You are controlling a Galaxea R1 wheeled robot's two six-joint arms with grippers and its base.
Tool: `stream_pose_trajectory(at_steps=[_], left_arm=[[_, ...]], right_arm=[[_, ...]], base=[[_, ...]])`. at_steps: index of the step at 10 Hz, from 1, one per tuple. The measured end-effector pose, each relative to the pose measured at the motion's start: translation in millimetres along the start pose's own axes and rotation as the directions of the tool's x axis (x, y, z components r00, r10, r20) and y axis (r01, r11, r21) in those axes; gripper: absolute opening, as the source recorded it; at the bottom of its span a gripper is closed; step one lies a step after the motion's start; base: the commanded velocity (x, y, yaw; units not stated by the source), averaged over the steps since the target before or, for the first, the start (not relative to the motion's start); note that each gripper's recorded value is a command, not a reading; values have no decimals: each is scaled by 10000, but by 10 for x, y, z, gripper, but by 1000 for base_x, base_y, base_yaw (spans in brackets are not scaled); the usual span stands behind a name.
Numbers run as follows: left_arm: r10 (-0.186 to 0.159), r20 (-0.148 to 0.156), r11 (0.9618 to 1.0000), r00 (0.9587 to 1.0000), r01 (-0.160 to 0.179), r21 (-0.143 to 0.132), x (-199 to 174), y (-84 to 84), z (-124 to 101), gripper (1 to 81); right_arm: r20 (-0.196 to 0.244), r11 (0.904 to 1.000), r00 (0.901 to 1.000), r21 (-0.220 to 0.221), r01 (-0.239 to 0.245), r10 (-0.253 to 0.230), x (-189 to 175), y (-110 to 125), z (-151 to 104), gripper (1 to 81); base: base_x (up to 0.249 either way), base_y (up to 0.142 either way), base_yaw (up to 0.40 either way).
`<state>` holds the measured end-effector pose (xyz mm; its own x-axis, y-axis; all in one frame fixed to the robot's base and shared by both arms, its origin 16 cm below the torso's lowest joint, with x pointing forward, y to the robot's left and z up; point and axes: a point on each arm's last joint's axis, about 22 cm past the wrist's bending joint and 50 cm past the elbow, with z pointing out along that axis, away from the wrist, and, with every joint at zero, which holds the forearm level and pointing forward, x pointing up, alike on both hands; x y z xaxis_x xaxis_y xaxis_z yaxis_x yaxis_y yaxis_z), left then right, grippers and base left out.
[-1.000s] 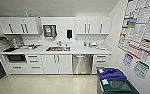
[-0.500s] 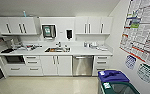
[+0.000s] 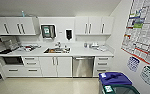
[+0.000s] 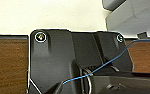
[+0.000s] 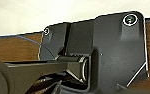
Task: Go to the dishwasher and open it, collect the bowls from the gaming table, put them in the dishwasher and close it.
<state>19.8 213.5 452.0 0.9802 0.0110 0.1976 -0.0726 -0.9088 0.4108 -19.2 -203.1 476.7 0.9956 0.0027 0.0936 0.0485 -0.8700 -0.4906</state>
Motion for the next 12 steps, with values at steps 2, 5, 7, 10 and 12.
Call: stream_pose_trajectory(at_steps=[2, 5, 7, 10, 12], left_arm=[[-5, 28, 10000, 10000, 5, 30, -24, -22, -13, 811], [-4, 23, 10000, 10000, 4, 30, -18, -22, -12, 811], [-3, 43, 10000, 10000, 3, 79, -45, -57, -31, 811], [-27, 104, 10000, 9999, 27, 70, -115, -46, -39, 811], [-21, 53, 10000, 10000, 21, -33, -47, 20, -3, 811]], right_arm=[[3, 10000, 10000, 45, -3, 3, -4, -43, 30, 811], [-51, 10000, 10000, 48, 23, -23, 43, -44, 34, 811], [-25, 10000, 10000, 41, 16, -16, 16, -39, 30, 811], [-10, 10000, 10000, 46, 12, -12, -13, -44, 29, 811], [-94, 10000, 9999, -17, 56, -56, 78, -1, 19, 811]], base=[[95, 0, 0], [90, 0, 0], [90, 0, 0], [90, 0, 0], [96, 0, 0]])
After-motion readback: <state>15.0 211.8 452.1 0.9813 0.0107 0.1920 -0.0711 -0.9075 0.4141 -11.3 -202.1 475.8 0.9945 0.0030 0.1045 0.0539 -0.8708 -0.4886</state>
